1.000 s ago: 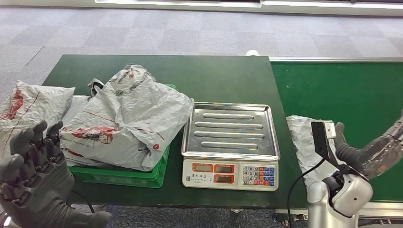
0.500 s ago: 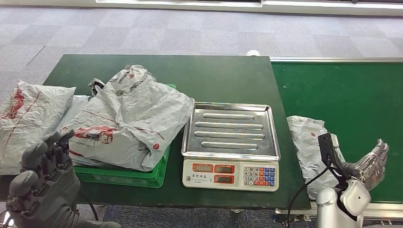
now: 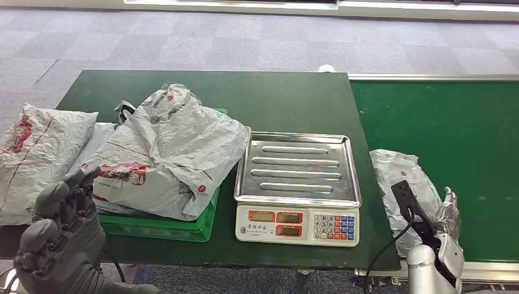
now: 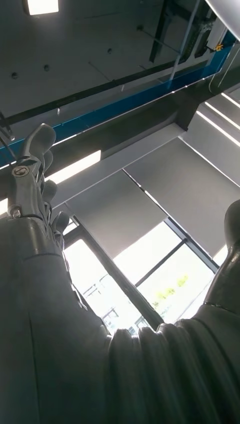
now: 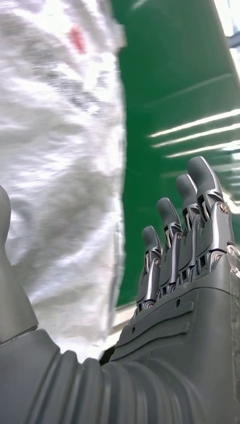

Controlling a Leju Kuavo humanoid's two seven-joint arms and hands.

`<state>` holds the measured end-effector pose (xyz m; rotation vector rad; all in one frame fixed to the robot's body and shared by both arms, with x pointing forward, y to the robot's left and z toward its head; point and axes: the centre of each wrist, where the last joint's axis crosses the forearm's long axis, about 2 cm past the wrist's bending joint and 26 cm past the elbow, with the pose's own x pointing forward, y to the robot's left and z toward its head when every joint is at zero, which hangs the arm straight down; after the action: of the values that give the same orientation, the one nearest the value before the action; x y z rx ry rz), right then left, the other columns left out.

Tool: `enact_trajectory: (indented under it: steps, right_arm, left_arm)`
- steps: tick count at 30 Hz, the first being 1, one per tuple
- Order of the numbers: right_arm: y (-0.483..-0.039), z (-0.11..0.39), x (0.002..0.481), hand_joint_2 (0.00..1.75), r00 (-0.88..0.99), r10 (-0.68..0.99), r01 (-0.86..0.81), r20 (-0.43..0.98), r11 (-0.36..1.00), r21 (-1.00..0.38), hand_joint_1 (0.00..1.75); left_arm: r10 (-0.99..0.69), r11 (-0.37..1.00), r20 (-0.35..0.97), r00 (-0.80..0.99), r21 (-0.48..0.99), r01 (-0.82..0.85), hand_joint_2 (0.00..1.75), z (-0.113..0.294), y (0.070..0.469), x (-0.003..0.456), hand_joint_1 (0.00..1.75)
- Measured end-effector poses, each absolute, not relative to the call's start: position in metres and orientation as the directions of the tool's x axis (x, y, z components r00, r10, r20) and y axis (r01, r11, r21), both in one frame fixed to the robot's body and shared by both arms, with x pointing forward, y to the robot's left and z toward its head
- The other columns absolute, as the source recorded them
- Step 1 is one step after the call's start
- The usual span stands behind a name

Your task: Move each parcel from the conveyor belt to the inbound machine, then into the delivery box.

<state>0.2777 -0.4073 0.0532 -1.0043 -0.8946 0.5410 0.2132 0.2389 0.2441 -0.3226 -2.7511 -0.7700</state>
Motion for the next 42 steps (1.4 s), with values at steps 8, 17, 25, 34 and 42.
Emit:
enact_trajectory:
  steps: [8,17,25,34,42]
  right_arm:
    - [-0.408,0.034,0.27,1.75,0.547,0.744,-0.084,0.384,0.505,-0.859,0.0]
    - [-0.408,0.024,0.264,1.75,0.562,0.738,-0.133,0.374,0.527,-0.84,0.0]
    - [-0.407,0.012,0.256,1.75,0.592,0.749,-0.255,0.298,0.525,-0.812,1.25]
    - [-0.409,0.011,0.259,1.75,0.57,0.772,-0.287,0.283,0.509,-0.811,1.75]
    - [-0.41,0.013,0.26,1.75,0.549,0.784,-0.249,0.291,0.485,-0.839,1.75]
  left_arm:
    - [0.122,0.806,0.314,-0.941,0.522,0.279,1.75,0.241,0.238,0.216,0.0]
    - [0.109,0.792,0.33,-0.938,0.542,0.283,1.75,0.235,0.236,0.217,0.0]
    - [0.127,0.793,0.349,-0.928,0.526,0.306,1.75,0.231,0.232,0.221,0.0]
    - [0.115,0.794,0.359,-0.926,0.526,0.303,1.75,0.226,0.231,0.222,0.0]
    - [0.101,0.796,0.36,-0.928,0.531,0.292,1.75,0.224,0.233,0.221,0.0]
